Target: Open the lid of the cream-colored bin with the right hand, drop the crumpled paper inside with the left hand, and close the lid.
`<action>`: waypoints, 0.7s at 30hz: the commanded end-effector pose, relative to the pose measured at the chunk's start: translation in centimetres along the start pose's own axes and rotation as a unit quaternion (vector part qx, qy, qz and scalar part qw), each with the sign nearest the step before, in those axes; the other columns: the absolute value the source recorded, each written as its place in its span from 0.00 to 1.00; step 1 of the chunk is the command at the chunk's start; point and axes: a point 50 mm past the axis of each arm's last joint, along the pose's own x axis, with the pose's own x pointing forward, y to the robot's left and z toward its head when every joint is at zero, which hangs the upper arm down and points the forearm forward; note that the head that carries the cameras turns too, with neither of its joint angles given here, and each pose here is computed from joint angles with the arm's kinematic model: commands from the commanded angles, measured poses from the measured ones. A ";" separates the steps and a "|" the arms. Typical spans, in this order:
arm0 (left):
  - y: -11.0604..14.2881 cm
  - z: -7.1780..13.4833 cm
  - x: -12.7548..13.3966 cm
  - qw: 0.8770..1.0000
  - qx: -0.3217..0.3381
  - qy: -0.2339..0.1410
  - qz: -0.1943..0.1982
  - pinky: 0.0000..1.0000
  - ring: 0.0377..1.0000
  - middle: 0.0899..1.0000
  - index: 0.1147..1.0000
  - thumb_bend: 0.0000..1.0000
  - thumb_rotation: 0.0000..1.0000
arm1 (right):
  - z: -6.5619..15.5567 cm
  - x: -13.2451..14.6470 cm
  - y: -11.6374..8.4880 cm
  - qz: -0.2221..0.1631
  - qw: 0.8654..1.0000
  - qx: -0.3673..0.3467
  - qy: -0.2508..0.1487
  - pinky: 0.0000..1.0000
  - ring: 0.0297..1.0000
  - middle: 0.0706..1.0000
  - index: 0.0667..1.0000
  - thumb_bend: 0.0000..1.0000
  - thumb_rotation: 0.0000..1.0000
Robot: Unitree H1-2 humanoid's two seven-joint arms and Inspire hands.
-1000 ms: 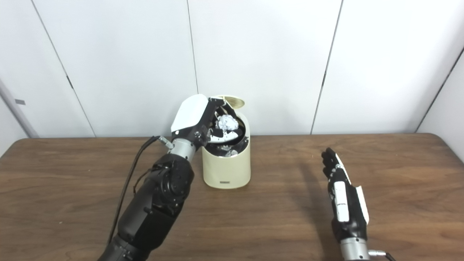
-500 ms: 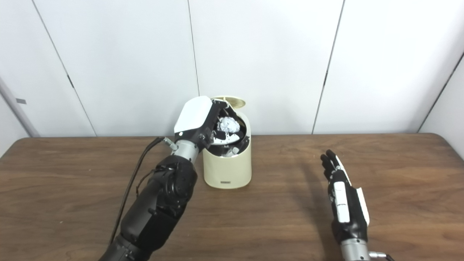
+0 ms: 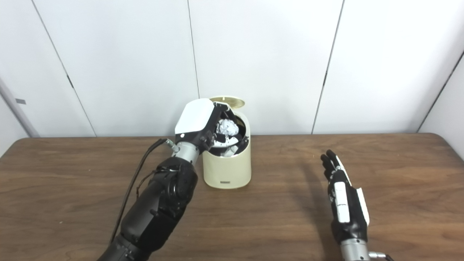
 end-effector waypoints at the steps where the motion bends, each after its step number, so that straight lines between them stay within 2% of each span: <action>1: 1.8 0.4 1.2 0.999 0.019 -0.013 0.033 0.28 0.37 0.47 0.46 0.47 0.00 | -4.2 -4.7 0.5 -0.015 0.996 0.024 0.089 0.99 0.96 0.91 0.92 0.50 0.96; 15: 1.3 -0.3 1.1 0.999 0.025 -0.015 0.037 0.28 0.37 0.47 0.47 0.47 0.00 | -4.4 -4.5 0.3 -0.016 0.996 0.020 0.088 0.99 0.95 0.89 0.92 0.51 0.94; 21: 1.3 -0.3 1.2 0.999 0.042 -0.004 0.026 0.31 0.39 0.47 0.45 0.47 0.00 | -4.4 -4.5 0.2 -0.014 0.996 0.014 0.085 0.98 0.94 0.88 0.92 0.51 0.95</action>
